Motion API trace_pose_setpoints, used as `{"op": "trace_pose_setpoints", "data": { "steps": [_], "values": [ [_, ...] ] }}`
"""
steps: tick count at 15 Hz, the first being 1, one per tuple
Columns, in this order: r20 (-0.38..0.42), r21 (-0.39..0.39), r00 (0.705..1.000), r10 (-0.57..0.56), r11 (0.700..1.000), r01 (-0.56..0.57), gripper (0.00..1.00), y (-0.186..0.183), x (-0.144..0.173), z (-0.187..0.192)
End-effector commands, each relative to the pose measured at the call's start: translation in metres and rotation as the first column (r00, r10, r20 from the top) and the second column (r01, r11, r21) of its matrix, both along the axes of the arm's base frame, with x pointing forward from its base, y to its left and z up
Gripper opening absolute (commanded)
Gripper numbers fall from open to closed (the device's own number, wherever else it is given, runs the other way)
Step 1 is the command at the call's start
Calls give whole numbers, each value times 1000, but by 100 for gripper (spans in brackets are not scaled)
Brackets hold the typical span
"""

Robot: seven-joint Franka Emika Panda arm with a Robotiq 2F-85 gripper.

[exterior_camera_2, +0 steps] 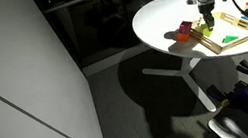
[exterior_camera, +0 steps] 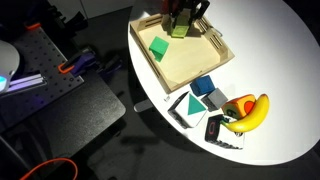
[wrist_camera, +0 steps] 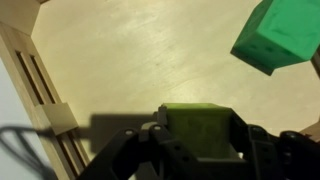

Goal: Add the yellow cube to the stack

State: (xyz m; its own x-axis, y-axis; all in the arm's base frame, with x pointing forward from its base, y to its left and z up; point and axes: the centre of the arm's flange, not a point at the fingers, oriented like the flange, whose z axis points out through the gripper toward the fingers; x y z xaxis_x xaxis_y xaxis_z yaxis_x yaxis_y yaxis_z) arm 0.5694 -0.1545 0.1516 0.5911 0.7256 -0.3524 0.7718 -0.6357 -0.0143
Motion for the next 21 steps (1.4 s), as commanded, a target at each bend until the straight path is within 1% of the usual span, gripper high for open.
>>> {"op": "trace_pose_setpoints", "data": {
  "steps": [1,3,7,14,21],
  "values": [
    [-8,-26,996,-91,996,90,32,-7,0,33],
    [3,-39,992,-129,991,129,32,-5,1,46],
    [63,-51,977,-202,977,206,32,8,7,71],
    [168,-15,930,-326,943,333,32,44,25,94],
    [225,3,891,-393,915,403,32,58,39,116]
  ]
}}
